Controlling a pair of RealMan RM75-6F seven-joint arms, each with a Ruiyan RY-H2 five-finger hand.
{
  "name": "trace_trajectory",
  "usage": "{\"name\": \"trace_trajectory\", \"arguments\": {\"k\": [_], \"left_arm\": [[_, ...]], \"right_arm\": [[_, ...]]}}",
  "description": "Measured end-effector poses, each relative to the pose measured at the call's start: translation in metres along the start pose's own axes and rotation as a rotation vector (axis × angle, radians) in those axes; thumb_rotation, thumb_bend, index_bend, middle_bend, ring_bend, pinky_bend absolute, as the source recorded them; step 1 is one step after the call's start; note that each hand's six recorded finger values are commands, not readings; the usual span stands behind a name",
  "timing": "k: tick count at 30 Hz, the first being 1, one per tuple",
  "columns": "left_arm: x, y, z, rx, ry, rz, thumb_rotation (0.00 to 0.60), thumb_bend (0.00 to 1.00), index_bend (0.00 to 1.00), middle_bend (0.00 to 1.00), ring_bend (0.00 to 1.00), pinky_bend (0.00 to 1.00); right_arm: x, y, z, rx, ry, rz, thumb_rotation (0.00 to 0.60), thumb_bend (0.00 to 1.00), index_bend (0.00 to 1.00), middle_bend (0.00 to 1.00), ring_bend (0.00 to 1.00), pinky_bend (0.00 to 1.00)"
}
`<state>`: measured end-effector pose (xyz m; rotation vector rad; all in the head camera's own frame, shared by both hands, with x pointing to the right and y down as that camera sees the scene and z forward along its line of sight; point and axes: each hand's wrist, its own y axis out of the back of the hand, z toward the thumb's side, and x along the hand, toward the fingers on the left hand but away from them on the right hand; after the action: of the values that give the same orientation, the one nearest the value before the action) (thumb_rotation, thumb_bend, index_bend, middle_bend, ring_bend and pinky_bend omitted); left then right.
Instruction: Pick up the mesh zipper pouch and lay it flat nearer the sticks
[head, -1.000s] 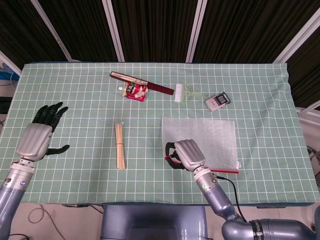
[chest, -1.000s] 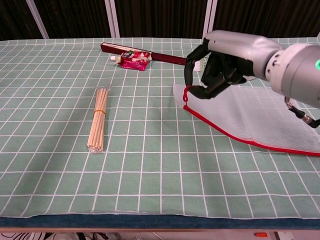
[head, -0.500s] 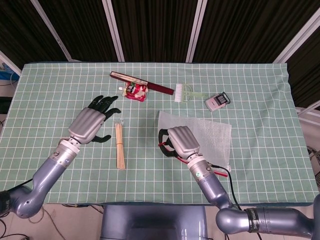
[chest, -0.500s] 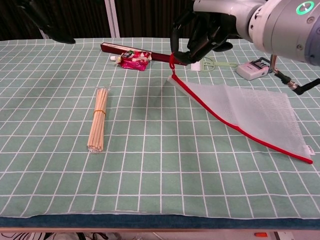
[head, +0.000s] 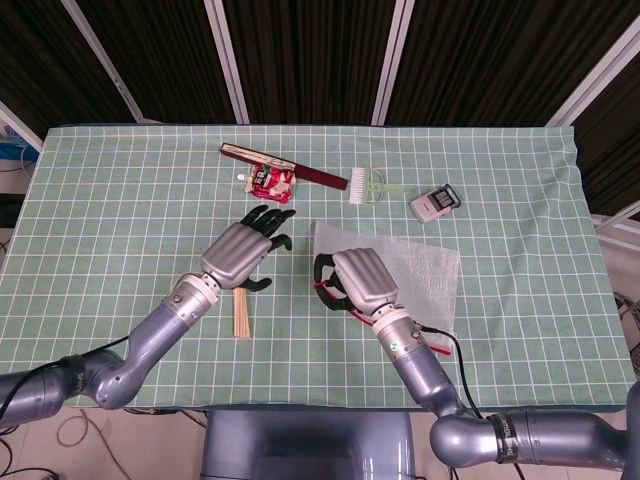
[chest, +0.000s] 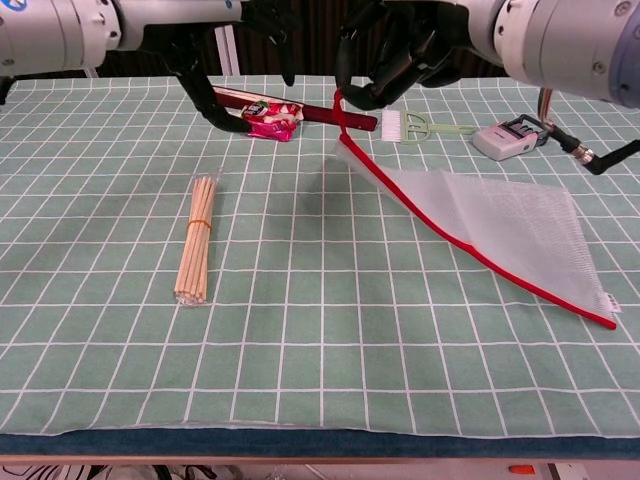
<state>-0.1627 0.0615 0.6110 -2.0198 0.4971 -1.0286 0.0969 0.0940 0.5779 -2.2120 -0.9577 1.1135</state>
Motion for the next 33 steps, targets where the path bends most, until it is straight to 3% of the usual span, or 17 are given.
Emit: {"name": "trace_trajectory", "arguments": {"k": [12,33], "left_arm": [[0.021,-0.018,0.038,-0.049,-0.057,-0.014,0.6,0.32,0.41,0.0,0.0,0.0],[0.035,-0.028,0.057,-0.123,-0.062,-0.023,0.6,0.36,0.48,0.0,0.0,0.0]], "right_arm": [[0.002,0.004,0.002,-0.005,0.0,-0.005,0.6,0.65,0.68,1.0,1.0,0.95],[0.004,0.005,0.0,-0.013,-0.002,-0.004,0.6,0.65,0.69,1.0,1.0,0.95]]}}
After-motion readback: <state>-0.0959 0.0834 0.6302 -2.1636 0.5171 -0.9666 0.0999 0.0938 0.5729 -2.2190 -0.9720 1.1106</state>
